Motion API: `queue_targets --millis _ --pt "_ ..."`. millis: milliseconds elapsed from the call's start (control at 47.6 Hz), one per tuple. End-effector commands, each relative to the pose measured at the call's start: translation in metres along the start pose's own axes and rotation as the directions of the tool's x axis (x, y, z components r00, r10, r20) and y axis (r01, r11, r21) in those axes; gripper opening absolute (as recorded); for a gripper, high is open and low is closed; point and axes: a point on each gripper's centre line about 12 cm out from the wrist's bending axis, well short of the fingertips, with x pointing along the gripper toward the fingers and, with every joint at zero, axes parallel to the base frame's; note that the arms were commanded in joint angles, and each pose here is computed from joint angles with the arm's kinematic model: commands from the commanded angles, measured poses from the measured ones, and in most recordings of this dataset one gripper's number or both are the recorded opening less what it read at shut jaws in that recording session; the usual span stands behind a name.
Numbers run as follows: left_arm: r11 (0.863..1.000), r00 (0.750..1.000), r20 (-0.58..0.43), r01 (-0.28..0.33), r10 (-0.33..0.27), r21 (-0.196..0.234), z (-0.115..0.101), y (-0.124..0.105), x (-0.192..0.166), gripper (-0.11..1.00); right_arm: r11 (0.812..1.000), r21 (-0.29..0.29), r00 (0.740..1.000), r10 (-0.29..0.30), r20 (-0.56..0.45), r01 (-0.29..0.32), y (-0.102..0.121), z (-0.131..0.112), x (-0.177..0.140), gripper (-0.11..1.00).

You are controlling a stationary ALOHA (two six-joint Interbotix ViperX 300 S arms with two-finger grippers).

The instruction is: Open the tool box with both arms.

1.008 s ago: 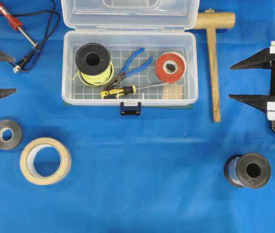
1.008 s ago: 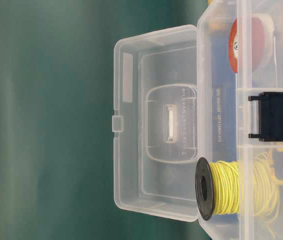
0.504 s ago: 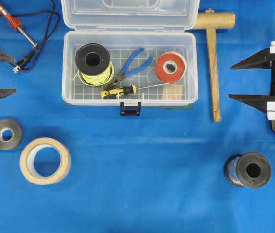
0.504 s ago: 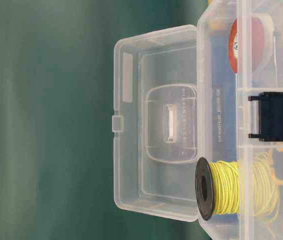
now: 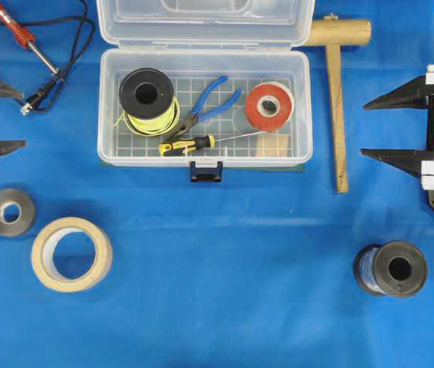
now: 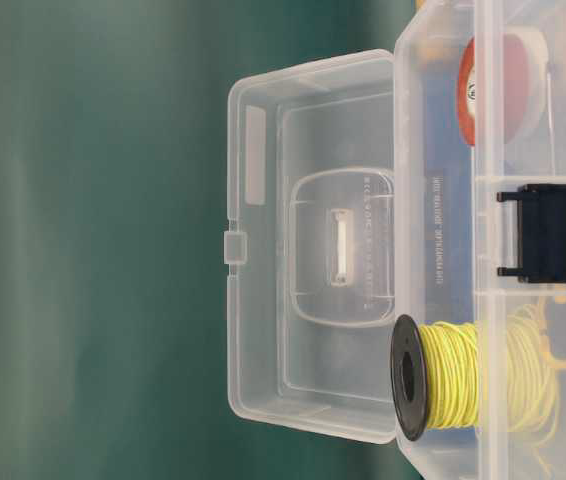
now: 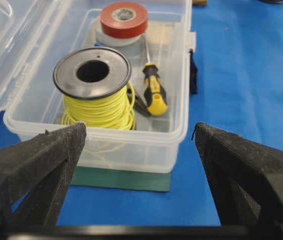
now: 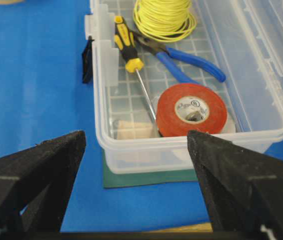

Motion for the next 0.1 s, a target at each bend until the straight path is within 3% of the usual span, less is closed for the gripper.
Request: queue_targets --millis 0,84 --pt "1.000 1.000 0.006 0.000 0.000 0.000 0.0038 0.0001 0.0009 0.89 1.000 -0.002 1.000 0.003 0.021 -0.003 0.0009 0.0070 -0.0001 0.82" --pt "1.000 1.000 0.006 0.000 0.000 0.000 0.0038 0.0001 0.0009 0.89 1.000 -0.002 1.000 0.003 0.021 -0.003 0.0009 0.0070 -0.0001 0.82"
